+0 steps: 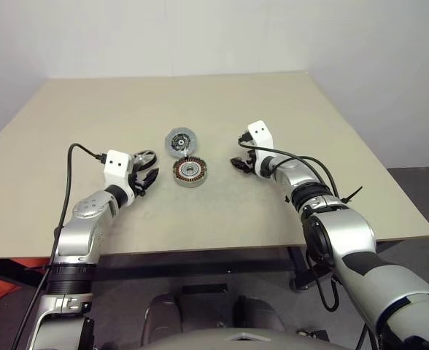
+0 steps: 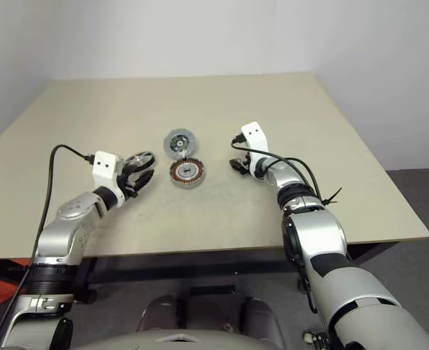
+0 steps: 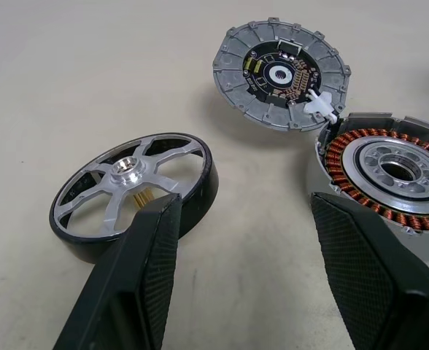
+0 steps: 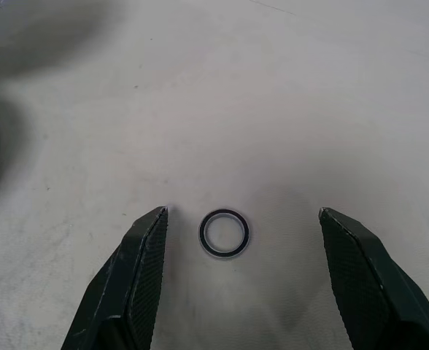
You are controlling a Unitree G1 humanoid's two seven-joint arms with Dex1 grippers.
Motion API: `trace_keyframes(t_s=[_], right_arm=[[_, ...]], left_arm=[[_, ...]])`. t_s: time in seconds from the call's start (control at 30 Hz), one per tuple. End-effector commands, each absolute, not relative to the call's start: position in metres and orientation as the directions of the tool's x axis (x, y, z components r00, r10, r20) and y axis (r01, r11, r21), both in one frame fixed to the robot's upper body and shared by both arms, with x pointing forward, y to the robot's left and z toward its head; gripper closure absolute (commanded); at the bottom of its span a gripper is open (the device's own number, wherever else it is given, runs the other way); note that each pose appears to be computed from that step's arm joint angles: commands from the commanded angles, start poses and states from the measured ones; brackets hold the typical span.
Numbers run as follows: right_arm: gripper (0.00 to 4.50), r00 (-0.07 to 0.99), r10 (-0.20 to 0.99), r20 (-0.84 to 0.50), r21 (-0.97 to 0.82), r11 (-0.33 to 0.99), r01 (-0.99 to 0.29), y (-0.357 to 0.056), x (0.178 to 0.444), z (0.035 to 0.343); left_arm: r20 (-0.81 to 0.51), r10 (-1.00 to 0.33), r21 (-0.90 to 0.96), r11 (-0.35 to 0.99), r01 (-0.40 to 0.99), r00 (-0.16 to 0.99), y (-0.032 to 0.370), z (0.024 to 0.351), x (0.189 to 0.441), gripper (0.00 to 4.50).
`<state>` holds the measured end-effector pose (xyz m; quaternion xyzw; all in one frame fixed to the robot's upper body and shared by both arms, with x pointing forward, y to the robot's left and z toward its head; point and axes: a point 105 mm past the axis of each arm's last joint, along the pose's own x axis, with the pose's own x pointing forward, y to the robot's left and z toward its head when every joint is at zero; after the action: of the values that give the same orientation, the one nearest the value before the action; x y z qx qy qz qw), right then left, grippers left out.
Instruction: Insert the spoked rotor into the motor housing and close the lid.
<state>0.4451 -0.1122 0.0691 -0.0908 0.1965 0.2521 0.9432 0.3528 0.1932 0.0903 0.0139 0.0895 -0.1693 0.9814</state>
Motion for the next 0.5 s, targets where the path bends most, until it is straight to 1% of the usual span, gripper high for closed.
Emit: trace_keyframes(t_s=[0.03, 0.33, 0.37, 0.4, 0.5], right_arm=[[0.80, 0.802, 0.458, -0.384, -0.091, 0.845, -0.527, -0.107, 0.449, 0.080], [0.80, 0.794, 0.446, -0.413, -0.079, 0.851, -0.519, -0.106, 0.443, 0.066], [1.17, 0.795, 0.443, -0.414, -0.078, 0.853, -0.515, -0.107, 0.443, 0.065], [1.38, 0.796, 0.441, -0.415, -0.078, 0.855, -0.513, -0.108, 0.443, 0.065], [2.36, 0.799, 0.432, -0.418, -0.084, 0.858, -0.507, -0.110, 0.444, 0.064]], left_arm=[[-0.128, -0.318, 0.028, 0.946, 0.324, 0.939, 0.198, 0.106, 0.356, 1.48], [-0.130, -0.311, 0.036, 0.948, 0.318, 0.942, 0.199, 0.106, 0.356, 1.48], [-0.131, -0.310, 0.038, 0.948, 0.317, 0.942, 0.199, 0.106, 0.356, 1.48], [-0.131, -0.309, 0.038, 0.948, 0.317, 0.942, 0.199, 0.106, 0.356, 1.48], [-0.131, -0.308, 0.041, 0.948, 0.315, 0.942, 0.200, 0.106, 0.356, 1.48]])
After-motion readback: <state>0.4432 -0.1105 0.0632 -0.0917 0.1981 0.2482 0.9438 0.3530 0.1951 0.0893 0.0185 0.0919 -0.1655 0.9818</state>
